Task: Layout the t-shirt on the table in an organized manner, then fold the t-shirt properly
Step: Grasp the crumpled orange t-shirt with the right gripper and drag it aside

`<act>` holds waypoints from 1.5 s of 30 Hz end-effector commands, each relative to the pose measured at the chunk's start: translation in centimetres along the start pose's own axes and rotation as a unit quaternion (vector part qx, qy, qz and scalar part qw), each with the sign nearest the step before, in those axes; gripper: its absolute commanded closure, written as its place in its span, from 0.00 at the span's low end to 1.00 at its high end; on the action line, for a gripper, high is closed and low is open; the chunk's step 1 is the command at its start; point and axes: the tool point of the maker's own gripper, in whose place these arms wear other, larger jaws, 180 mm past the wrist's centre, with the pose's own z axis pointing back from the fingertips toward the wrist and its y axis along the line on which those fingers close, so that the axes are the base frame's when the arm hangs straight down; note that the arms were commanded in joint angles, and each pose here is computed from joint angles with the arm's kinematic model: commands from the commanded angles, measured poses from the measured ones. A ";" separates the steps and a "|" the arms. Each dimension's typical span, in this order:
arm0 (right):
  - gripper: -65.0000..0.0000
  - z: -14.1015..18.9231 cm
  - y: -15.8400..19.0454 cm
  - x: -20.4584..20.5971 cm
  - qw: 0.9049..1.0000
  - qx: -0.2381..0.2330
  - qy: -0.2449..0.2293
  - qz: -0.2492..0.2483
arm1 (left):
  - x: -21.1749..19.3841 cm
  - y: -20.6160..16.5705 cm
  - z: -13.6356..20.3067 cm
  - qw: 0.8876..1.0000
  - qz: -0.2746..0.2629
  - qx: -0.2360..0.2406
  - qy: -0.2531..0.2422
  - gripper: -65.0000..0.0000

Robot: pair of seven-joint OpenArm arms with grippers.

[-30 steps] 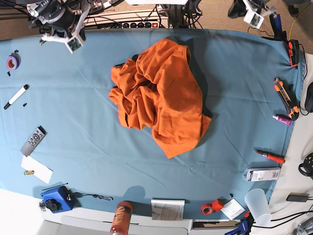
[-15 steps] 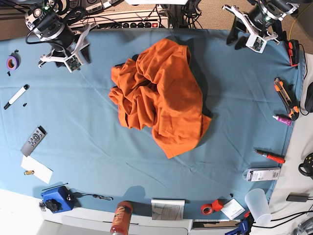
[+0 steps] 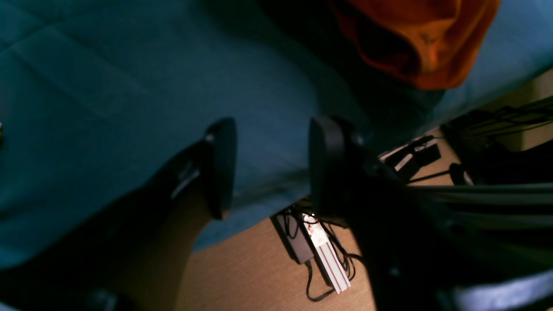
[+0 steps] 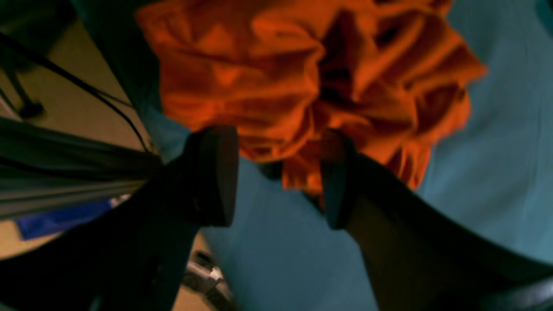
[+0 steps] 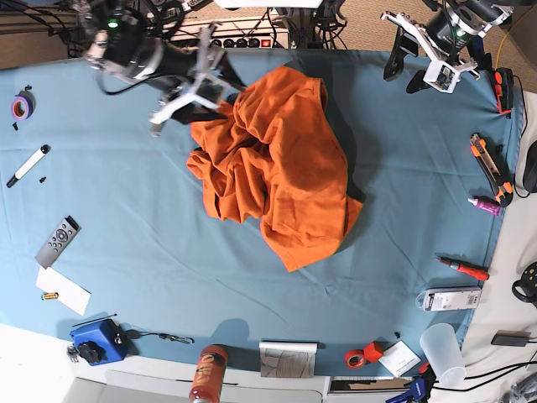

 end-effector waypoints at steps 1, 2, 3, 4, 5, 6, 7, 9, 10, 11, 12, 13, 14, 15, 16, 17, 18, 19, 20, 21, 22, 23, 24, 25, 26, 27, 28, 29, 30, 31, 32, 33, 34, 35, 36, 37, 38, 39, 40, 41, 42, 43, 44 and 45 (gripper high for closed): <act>0.54 0.0 0.1 1.4 1.000 0.001 -0.024 0.018 | 0.9 -0.3 0.3 1.000 -0.001 -0.006 -0.020 0.56; 0.54 -0.3 0.5 1.9 0.999 0.005 -0.028 0.033 | 1.0 -0.3 0.3 1.000 -0.001 -0.006 -0.020 0.56; 0.54 -0.6 1.0 2.3 0.998 0.010 -0.031 0.046 | 1.0 -0.3 0.3 1.000 -0.001 -0.006 -0.020 0.56; 0.54 -0.9 1.4 2.6 0.998 0.016 -0.034 0.057 | 1.0 -0.3 0.3 1.000 -0.001 -0.006 -0.020 0.56; 0.54 -1.1 1.7 3.0 0.997 0.018 -0.038 0.063 | 1.0 -0.3 0.3 1.000 -0.001 -0.006 -0.020 0.56; 0.54 -1.3 1.7 3.3 0.997 0.012 -0.040 0.064 | 1.0 -0.3 0.3 1.000 -0.001 -0.006 -0.020 0.56; 0.54 -1.5 1.5 3.6 0.997 0.002 -0.041 0.065 | 0.9 -0.3 0.3 1.000 -0.001 -0.006 -0.020 0.56; 0.54 -2.1 0.9 3.4 0.997 -0.018 -0.032 0.067 | 1.0 -0.3 0.3 1.000 -0.001 -0.006 -0.020 0.56; 0.54 -2.5 0.7 3.3 0.997 -0.023 -0.028 0.070 | 1.0 -0.3 0.3 1.000 0.000 -0.006 -0.021 0.56; 0.54 -2.9 0.6 3.1 0.997 -0.023 -0.026 0.070 | 1.0 -0.4 0.3 1.000 0.001 -0.006 -0.022 0.56; 0.54 -3.3 0.6 3.0 0.997 -0.020 -0.025 0.069 | 1.1 -0.4 0.2 1.000 0.002 -0.005 -0.023 0.56; 0.54 -3.8 0.6 2.7 0.997 -0.018 -0.023 0.067 | 1.2 -0.4 0.1 1.000 0.004 -0.004 -0.026 0.56; 0.54 -4.3 0.5 2.4 0.998 -0.019 -0.018 0.061 | 1.3 -0.4 0.0 1.000 0.005 -0.003 -0.029 0.56; 0.54 -4.8 0.4 2.1 0.998 -0.019 -0.013 0.056 | 1.5 -0.3 -0.1 0.999 0.005 -0.003 -0.033 0.56; 0.54 -5.5 0.4 1.8 0.999 -0.016 -0.009 0.049 | 1.7 -0.2 -0.2 0.999 0.003 -0.002 -0.036 0.56; 0.54 -6.1 0.4 1.6 0.999 -0.014 -0.004 0.041 | 2.0 -0.1 -0.3 0.999 0.001 -0.001 -0.039 0.56; 0.54 -6.7 0.4 1.4 0.999 -0.013 -0.002 0.033 | 2.3 0.0 -0.4 0.999 -0.001 -0.001 -0.044 0.56; 0.54 -7.3 0.4 1.4 1.000 -0.012 -0.001 0.026 | 2.5 0.1 -0.5 0.999 -0.002 0.000 -0.046 0.56; 0.54 -7.7 0.5 1.5 1.000 -0.009 -0.001 0.018 | 2.7 0.1 -0.5 0.999 -0.004 0.000 -0.050 0.56; 0.54 -8.1 0.6 1.6 1.000 -0.007 -0.002 0.011 | 2.9 0.2 -0.6 0.999 -0.006 0.000 -0.052 0.56; 0.54 -8.5 0.7 1.7 1.000 -0.002 -0.004 0.005 | 3.0 0.3 -0.7 0.999 -0.006 0.001 -0.054 0.56; 0.54 -8.7 0.9 2.0 1.000 0.003 -0.009 0.000 | 3.1 0.3 -0.7 0.998 -0.007 0.001 -0.055 0.56; 0.54 -8.9 0.9 2.2 1.000 0.004 -0.012 -0.004 | 3.1 0.3 -0.7 0.998 -0.007 0.001 -0.055 0.56; 0.58 -9.0 0.9 2.4 1.000 0.003 -0.014 -0.006 | 3.1 0.3 -0.7 0.998 -0.007 0.001 -0.055 0.56; 0.67 -9.1 0.9 2.5 1.000 0.002 -0.015 -0.007 | 3.1 0.3 -0.7 0.998 -0.007 0.001 -0.055 0.56; 0.78 -9.1 0.9 2.6 1.000 0.001 -0.016 -0.009 | 3.1 0.3 -0.7 0.998 -0.007 0.001 -0.055 0.56; 0.89 -9.1 0.8 2.7 1.000 -0.004 -0.017 -0.017 | 3.1 0.3 -0.7 0.998 -0.007 0.001 -0.055 0.56; 0.99 -9.1 0.4 2.7 0.999 -0.015 -0.017 -0.028 | 3.1 0.3 -0.7 0.998 -0.007 0.001 -0.055 0.56; 1.00 -9.1 -0.2 2.7 0.999 -0.029 -0.017 -0.040 | 3.1 0.3 -0.7 0.998 -0.007 0.001 -0.055 0.56; 1.00 -9.1 -0.8 2.7 0.998 -0.044 -0.016 -0.048 | 3.1 0.3 -0.7 0.998 -0.007 0.001 -0.055 0.56; 1.00 -9.1 -1.5 2.7 0.997 -0.060 -0.013 -0.050 | 3.1 0.3 -0.7 0.998 -0.007 0.001 -0.055 0.56; 1.00 -9.0 -2.3 2.7 0.996 -0.076 -0.011 -0.047 | 3.1 0.3 -0.7 0.998 -0.007 0.001 -0.055 0.56; 1.00 -8.9 -3.1 2.8 0.995 -0.092 -0.011 -0.044 | 3.1 0.3 -0.7 0.998 -0.007 0.001 -0.055 0.56; 1.00 -8.8 -3.9 3.0 0.993 -0.107 -0.012 -0.041 | 3.1 0.3 -0.7 0.998 -0.007 0.001 -0.055 0.56; 1.00 -8.7 -4.7 3.2 0.992 -0.120 -0.014 -0.042 | 3.1 0.3 -0.7 0.998 -0.007 0.001 -0.055 0.56; 1.00 -8.6 -5.5 3.5 0.990 -0.131 -0.018 -0.042 | 3.1 0.3 -0.7 0.998 -0.007 0.001 -0.055 0.56; 1.00 -8.5 -6.1 3.9 0.989 -0.141 -0.023 -0.042 | 3.1 0.3 -0.7 0.998 -0.007 0.001 -0.055 0.56; 1.00 -8.4 -6.8 4.2 0.987 -0.150 -0.027 -0.042 | 3.1 0.3 -0.7 0.998 -0.007 0.001 -0.055 0.56; 1.00 -8.2 -7.7 4.6 0.985 -0.165 -0.030 -0.038 | 3.1 0.3 -0.7 0.998 -0.007 0.001 -0.055 0.56; 1.00 -7.9 -8.7 4.9 0.982 -0.183 -0.032 -0.034 | 3.1 0.3 -0.7 0.998 -0.007 0.001 -0.055 0.56; 1.00 -7.6 -9.8 5.4 0.977 -0.206 -0.036 -0.031 | 3.1 0.3 -0.7 0.998 -0.007 0.001 -0.055 0.56; 1.00 -7.2 -11.2 5.8 0.971 -0.232 -0.041 -0.033 | 3.1 0.3 -0.7 0.998 -0.007 0.001 -0.055 0.56; 1.00 -6.7 -12.5 6.3 0.965 -0.255 -0.049 -0.039 | 3.1 0.3 -0.7 0.998 -0.007 0.001 -0.055 0.56; 1.00 -6.1 -14.0 6.7 0.959 -0.275 -0.056 -0.048 | 3.1 0.3 -0.7 0.998 -0.007 0.001 -0.055 0.56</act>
